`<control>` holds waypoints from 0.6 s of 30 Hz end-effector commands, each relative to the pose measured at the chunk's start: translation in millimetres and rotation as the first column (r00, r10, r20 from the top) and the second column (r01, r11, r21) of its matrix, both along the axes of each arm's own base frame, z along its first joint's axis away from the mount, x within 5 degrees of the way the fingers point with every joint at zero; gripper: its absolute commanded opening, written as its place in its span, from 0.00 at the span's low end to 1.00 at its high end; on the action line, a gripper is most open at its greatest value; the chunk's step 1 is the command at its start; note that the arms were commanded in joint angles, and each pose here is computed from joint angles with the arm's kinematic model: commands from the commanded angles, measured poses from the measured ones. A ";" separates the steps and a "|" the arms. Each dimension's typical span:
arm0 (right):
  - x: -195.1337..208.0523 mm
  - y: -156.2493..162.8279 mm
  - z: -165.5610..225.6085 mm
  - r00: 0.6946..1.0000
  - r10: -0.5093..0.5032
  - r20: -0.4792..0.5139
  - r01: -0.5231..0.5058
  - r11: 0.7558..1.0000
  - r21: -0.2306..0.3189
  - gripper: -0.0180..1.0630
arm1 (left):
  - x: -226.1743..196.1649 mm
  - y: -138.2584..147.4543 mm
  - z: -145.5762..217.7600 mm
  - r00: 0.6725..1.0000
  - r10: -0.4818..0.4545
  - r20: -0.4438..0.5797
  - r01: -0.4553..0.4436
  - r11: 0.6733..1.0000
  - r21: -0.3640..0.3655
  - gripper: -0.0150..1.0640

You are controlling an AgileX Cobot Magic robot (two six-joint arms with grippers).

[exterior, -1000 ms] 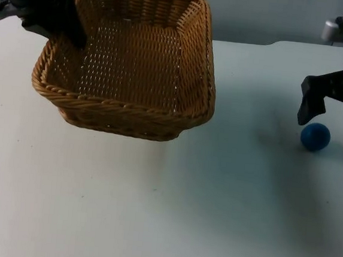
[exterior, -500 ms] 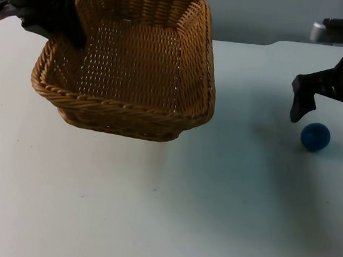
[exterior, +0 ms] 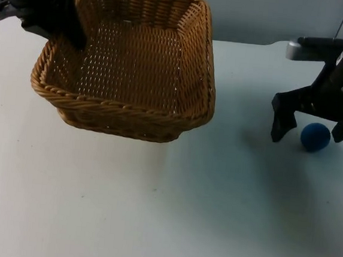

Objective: Pick up the basket with the left hand and place the ball into the basket with the right hand.

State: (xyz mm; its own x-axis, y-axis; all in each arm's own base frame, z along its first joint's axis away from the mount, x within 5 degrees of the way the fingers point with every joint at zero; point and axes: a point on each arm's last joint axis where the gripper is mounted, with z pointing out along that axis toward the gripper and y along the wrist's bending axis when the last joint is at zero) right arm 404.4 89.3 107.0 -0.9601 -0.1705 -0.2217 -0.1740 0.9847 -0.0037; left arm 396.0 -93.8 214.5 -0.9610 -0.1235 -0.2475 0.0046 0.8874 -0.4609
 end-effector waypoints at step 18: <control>2.9 -1.7 -1.0 1.000 -0.003 0.017 0.004 1.000 -0.017 0.73 | -1.6 -2.6 4.5 1.000 0.009 0.002 -0.009 1.000 -0.019 0.01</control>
State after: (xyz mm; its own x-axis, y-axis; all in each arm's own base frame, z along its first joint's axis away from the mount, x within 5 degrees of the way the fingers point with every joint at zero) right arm 405.3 88.2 103.8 -0.9595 -0.1726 -0.2225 -0.1732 0.9847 -0.0170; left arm 395.8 -93.4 214.2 -0.9616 -0.1202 -0.2469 0.0058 0.8901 -0.4558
